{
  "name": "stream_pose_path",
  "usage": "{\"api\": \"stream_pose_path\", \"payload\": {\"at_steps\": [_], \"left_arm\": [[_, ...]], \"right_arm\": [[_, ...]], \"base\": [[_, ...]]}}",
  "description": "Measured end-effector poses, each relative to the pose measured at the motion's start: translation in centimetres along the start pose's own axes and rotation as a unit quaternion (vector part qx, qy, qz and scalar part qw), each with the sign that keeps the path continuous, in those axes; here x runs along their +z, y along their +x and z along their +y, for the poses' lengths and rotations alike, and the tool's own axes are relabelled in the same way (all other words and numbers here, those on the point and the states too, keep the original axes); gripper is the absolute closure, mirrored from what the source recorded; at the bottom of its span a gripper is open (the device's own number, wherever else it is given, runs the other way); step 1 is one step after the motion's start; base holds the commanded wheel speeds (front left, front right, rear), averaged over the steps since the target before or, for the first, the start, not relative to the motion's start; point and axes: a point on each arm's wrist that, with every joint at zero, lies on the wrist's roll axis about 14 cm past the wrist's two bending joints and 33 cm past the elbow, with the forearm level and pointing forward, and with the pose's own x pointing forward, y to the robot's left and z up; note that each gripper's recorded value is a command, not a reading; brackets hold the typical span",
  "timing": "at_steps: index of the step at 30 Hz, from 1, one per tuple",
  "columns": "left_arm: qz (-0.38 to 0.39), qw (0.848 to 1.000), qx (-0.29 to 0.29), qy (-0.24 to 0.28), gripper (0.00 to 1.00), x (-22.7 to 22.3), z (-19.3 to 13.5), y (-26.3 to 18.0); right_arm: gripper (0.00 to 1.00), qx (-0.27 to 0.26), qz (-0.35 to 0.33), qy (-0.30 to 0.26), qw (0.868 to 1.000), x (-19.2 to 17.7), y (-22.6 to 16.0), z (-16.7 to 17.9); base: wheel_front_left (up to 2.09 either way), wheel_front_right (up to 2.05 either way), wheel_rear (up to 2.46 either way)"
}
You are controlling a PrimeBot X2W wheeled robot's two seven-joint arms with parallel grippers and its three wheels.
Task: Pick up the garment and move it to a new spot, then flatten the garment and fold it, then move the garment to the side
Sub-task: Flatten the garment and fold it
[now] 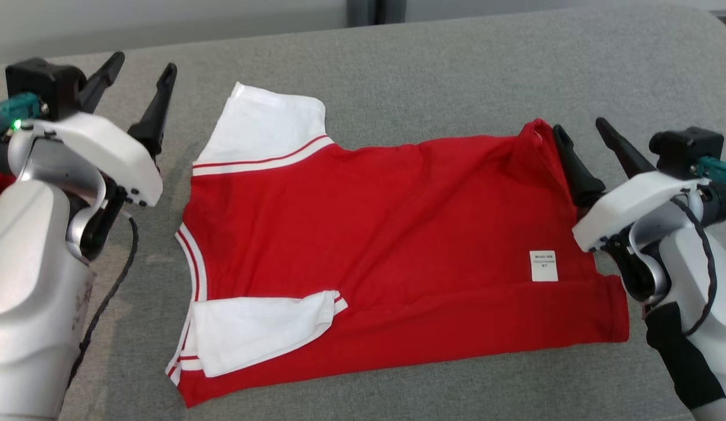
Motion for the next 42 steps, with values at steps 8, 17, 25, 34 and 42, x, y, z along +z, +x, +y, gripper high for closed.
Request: {"api": "stream_pose_path", "payload": {"at_steps": [8, 17, 25, 34, 42], "left_arm": [[0.088, 0.995, -0.046, -0.020, 0.00, -3.7, -1.9, 5.3], [0.170, 0.983, -0.067, -0.019, 0.00, -6.8, -2.9, 8.3], [0.226, 0.971, -0.072, -0.014, 0.00, -10.4, -3.1, 9.4], [0.266, 0.961, -0.072, -0.010, 0.00, -13.7, -3.2, 10.6], [0.279, 0.957, -0.074, -0.032, 0.40, -15.1, -3.8, 11.5]], "right_arm": [[0.00, 0.018, 0.061, 0.006, 0.998, -2.3, 3.0, 0.7], [0.00, 0.031, 0.099, 0.005, 0.995, -3.0, 3.8, 1.2], [0.00, 0.036, 0.117, 0.010, 0.992, -3.8, 4.5, 1.5], [0.00, 0.032, 0.131, 0.015, 0.991, -4.9, 5.1, 1.1], [0.56, 0.025, 0.133, 0.021, 0.991, -5.4, 5.8, 0.7]], "base": [[0.00, 0.00, 0.00], [0.00, 0.00, 0.00], [0.00, 0.00, 0.00], [0.00, 0.00, 0.00], [0.00, 0.00, 0.00]]}}
